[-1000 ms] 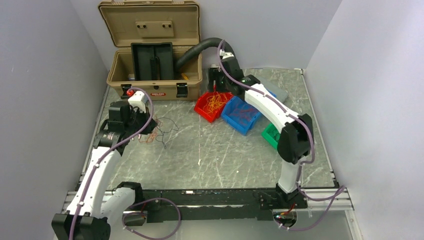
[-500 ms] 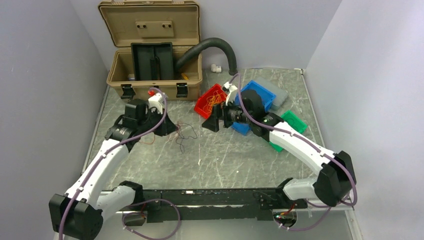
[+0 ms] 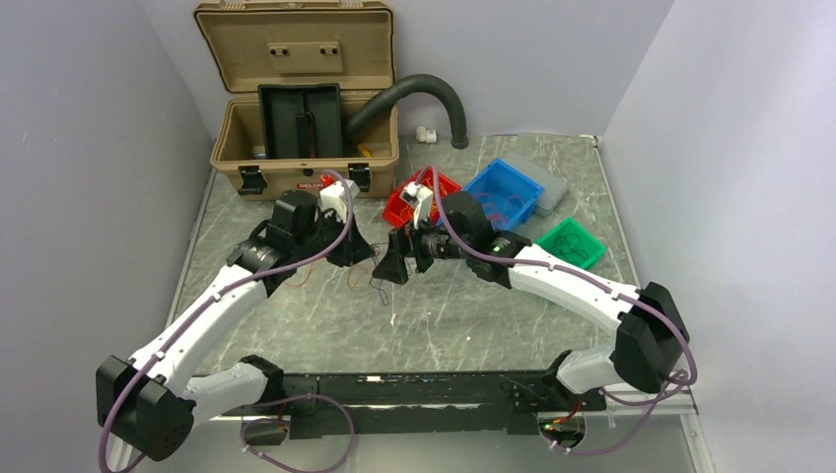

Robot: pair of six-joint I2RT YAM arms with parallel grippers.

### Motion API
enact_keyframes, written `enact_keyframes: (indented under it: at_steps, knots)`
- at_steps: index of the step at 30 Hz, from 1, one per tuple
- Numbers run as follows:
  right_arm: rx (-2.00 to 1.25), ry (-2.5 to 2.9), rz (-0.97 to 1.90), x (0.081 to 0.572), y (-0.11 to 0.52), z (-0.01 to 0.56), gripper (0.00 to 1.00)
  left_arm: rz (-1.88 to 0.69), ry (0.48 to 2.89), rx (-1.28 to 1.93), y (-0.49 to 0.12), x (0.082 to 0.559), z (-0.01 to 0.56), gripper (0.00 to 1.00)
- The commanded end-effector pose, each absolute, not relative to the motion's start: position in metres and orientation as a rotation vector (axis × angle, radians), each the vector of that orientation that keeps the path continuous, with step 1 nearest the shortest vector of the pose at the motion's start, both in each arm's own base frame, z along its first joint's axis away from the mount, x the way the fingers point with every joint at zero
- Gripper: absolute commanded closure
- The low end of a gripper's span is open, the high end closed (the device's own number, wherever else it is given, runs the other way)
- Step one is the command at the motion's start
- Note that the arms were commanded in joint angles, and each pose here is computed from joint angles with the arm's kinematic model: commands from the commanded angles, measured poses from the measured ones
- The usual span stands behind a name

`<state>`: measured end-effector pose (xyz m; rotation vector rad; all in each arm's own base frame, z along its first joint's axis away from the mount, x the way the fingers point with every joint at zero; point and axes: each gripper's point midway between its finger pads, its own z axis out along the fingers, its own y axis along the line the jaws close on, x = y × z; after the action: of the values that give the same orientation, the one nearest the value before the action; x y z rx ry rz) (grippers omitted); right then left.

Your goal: Untangle the cables

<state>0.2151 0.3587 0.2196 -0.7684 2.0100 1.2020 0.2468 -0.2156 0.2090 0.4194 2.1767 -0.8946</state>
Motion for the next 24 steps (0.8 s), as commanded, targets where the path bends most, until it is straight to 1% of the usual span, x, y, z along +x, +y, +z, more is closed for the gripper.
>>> enact_keyframes:
  at_steps: [1, 5, 8, 10, 11, 12, 13, 14, 16, 17, 18, 20, 24]
  knots:
    - [-0.796, 1.991, 1.181, 0.214, 0.372, 0.227, 0.01, -0.900, 2.089, 0.417, -0.226, 0.257, 0.236, 1.00]
    - [-0.826, 2.020, 1.187, 0.204, 0.377, 0.215, 0.05, -0.915, 2.083, 0.427, -0.231, 0.255, 0.235, 1.00]
    - [-0.839, 2.036, 1.203, 0.197, 0.380, 0.209, 0.30, -0.925, 2.085, 0.440, -0.235, 0.251, 0.232, 1.00]
    - [-0.843, 2.044, 1.217, 0.192, 0.382, 0.205, 0.56, -0.939, 2.079, 0.443, -0.236, 0.249, 0.231, 0.99]
    - [-0.829, 2.051, 1.206, 0.193, 0.381, 0.203, 0.70, -0.952, 2.075, 0.447, -0.238, 0.248, 0.231, 0.98]
    - [-0.804, 2.064, 1.183, 0.195, 0.379, 0.201, 0.87, -0.964, 2.069, 0.452, -0.239, 0.247, 0.232, 0.94]
    - [-0.774, 2.072, 1.156, 0.199, 0.376, 0.201, 1.00, -0.966, 2.068, 0.446, -0.239, 0.246, 0.232, 0.85]
    - [-0.746, 2.074, 1.131, 0.202, 0.372, 0.201, 1.00, -0.953, 2.080, 0.428, -0.236, 0.247, 0.231, 0.70]
    - [-0.684, 2.071, 1.081, 0.206, 0.361, 0.204, 1.00, -0.896, 2.093, 0.376, -0.227, 0.248, 0.229, 0.43]
    - [-0.655, 2.073, 1.055, 0.208, 0.355, 0.206, 1.00, -0.864, 2.095, 0.344, -0.220, 0.250, 0.228, 0.32]
    - [-0.635, 2.082, 1.032, 0.208, 0.348, 0.205, 1.00, -0.825, 2.089, 0.308, -0.213, 0.251, 0.226, 0.25]
    - [-0.619, 2.112, 0.989, 0.207, 0.337, 0.201, 1.00, -0.778, 2.080, 0.272, -0.203, 0.252, 0.222, 0.19]
    - [-0.599, 2.156, 0.933, 0.200, 0.317, 0.196, 1.00, -0.709, 2.151, 0.241, -0.195, 0.254, 0.198, 0.16]
